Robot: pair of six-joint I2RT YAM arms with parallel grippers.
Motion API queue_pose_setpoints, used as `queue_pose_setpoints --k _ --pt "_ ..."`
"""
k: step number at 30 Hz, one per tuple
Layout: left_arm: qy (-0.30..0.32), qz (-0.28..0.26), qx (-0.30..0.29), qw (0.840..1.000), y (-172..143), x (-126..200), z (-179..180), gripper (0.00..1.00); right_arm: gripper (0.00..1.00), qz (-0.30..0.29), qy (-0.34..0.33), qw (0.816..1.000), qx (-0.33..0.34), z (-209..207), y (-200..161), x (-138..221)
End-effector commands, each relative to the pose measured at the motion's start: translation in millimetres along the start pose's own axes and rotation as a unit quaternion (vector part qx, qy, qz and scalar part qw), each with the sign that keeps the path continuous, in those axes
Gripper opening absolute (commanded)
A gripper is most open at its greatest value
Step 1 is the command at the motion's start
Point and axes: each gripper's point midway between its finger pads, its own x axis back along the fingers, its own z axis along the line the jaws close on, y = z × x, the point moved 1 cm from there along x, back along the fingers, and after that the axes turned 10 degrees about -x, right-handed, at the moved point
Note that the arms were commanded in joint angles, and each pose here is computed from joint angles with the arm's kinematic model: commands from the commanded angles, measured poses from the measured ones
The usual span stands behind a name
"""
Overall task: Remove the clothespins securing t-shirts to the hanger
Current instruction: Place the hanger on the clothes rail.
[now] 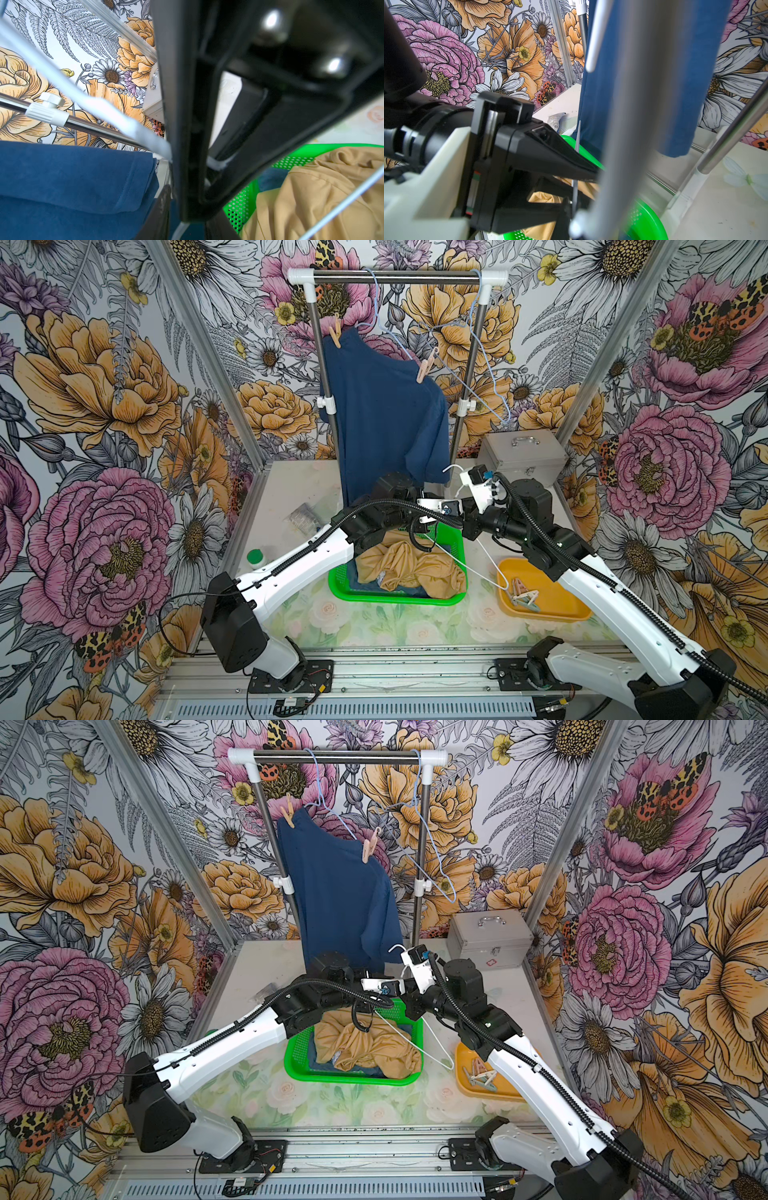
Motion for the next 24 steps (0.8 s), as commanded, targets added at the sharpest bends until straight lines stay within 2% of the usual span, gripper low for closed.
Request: queue_pose_setpoints --k 1,10,13,15,17,24 --pt "0.023 -0.008 -0.011 1.0 9 7 12 0.21 0.0 -0.008 0.004 1.0 0.001 6 9 2" --pt "0.018 -0.017 -0.01 1.0 5 10 12 0.02 0.0 0.01 0.009 1.0 0.009 7 1 1" --pt "0.016 -0.019 -0.007 1.0 1 14 13 0.0 0.01 0.015 0.004 1.0 0.014 6 -1 5" --pt "0.015 -0.022 -0.003 1.0 -2 18 16 0.0 0.16 0.015 -0.002 1.0 0.013 5 0 9" --pt "0.015 -0.026 0.001 1.0 -4 24 19 0.0 0.26 0.019 -0.008 1.0 0.007 2 -1 13" --pt "0.012 -0.015 -0.006 1.0 -22 35 24 0.0 0.36 0.06 -0.027 0.998 0.004 1 -10 37"
